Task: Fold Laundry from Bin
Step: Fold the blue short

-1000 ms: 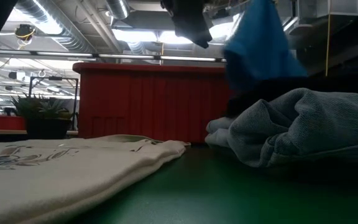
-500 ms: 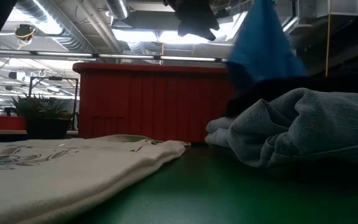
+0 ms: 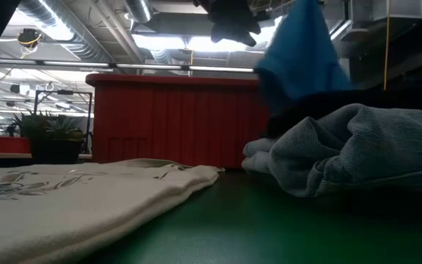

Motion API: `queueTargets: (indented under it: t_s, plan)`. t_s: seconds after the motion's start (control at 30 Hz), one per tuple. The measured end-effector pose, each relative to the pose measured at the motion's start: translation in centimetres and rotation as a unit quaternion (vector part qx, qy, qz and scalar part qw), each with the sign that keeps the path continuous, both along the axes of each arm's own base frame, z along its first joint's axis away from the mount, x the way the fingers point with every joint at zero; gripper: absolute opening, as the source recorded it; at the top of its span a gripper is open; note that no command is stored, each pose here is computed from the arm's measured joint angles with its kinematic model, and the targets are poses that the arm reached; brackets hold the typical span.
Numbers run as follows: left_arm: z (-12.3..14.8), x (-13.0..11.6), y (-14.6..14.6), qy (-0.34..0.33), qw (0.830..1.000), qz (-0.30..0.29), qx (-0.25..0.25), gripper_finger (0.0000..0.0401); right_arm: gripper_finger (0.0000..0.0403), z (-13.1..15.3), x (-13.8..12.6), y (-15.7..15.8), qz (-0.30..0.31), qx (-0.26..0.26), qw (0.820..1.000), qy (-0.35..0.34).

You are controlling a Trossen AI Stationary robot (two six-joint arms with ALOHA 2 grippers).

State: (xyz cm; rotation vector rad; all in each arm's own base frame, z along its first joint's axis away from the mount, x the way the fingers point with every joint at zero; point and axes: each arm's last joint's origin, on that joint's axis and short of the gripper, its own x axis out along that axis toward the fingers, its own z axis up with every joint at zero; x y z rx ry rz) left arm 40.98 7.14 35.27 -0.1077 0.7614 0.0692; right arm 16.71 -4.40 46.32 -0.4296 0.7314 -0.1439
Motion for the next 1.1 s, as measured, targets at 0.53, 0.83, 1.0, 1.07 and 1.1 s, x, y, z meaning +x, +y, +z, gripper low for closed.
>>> queueTargets:
  t_s: [0.53, 0.83, 1.0, 1.07, 1.1]
  plan:
    - [-0.1, 0.9, -0.6, -0.023, 0.999, 0.029, -0.027, 0.0174, 0.0007, 0.3, 0.2, -0.1, -0.001, -0.004, 1.000, -0.016]
    - [-2.3, 2.3, -0.4, -0.001, 0.999, 0.039, -0.025, 0.0174, 0.0007, 0.3, 0.2, 0.0, 0.000, -0.004, 1.000, -0.016]
    - [-3.7, 3.0, -0.3, 0.011, 0.999, 0.029, -0.014, 0.0160, 0.0007, 0.3, 0.2, 0.0, 0.001, -0.003, 1.000, -0.016]
    - [-3.7, 3.1, -0.3, 0.009, 0.999, 0.028, -0.013, 0.0139, 0.0007, 0.3, 0.2, 0.0, 0.001, -0.003, 1.000, -0.016]
    - [-3.7, 3.0, -0.3, 0.013, 0.999, 0.028, -0.014, 0.0124, 0.0007, 0.3, 0.2, 0.0, 0.001, -0.003, 1.000, -0.016]
